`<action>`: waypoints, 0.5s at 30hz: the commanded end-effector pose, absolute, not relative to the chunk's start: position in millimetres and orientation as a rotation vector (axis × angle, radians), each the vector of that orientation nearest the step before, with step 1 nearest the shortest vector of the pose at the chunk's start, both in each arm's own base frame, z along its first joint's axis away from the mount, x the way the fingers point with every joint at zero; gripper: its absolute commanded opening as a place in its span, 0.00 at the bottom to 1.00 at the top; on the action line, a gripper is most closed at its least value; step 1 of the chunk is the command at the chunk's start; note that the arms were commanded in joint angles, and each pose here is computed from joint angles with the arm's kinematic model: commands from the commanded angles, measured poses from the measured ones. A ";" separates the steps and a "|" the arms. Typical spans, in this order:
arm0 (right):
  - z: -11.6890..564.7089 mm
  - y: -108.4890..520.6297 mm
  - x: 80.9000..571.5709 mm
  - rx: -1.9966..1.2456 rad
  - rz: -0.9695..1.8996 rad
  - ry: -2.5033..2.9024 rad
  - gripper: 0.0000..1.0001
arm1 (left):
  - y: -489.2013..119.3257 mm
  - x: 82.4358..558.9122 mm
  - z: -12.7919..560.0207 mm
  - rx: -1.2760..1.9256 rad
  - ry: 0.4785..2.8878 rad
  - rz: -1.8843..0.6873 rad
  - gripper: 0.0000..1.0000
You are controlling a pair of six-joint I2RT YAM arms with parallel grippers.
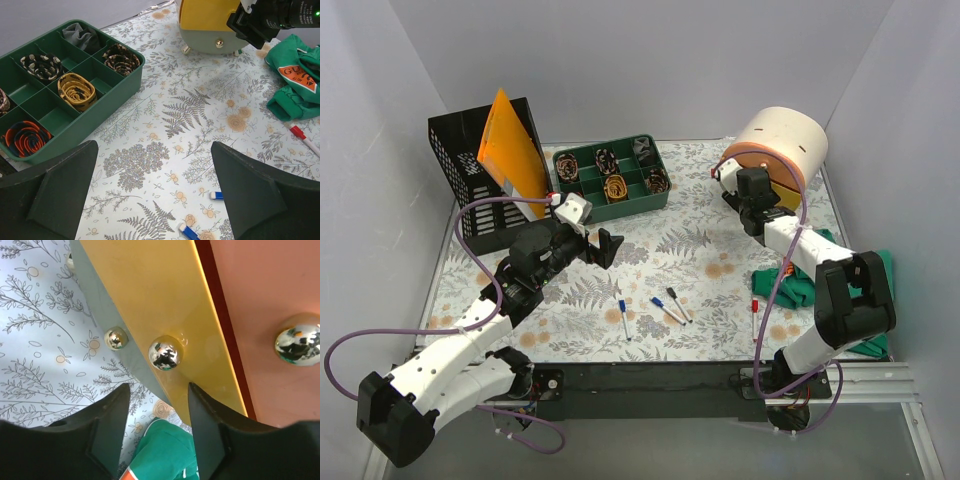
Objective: Organize the desk
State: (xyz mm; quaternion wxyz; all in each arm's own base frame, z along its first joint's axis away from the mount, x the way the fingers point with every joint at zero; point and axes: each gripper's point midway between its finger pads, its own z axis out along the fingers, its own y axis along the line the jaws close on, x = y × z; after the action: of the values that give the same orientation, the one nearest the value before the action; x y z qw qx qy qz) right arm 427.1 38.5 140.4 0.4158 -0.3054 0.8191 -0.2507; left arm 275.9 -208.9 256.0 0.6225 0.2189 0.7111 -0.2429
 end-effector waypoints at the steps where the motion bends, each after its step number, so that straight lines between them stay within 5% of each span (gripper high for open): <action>1: 164.8 35.4 448.7 -0.724 -0.696 1.967 0.60 | -207.2 276.0 261.3 0.511 1.619 -0.545 0.98; 15: 152.6 26.2 449.3 -0.856 -0.783 1.964 0.87 | -207.9 275.7 260.7 0.514 1.620 -0.547 0.98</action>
State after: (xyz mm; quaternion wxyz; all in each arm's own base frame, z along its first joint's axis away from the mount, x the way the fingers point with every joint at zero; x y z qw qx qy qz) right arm 435.6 33.6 139.4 0.4026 -0.3449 0.7984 -0.2855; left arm 276.1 -208.8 255.9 0.6228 0.2201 0.7108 -0.2418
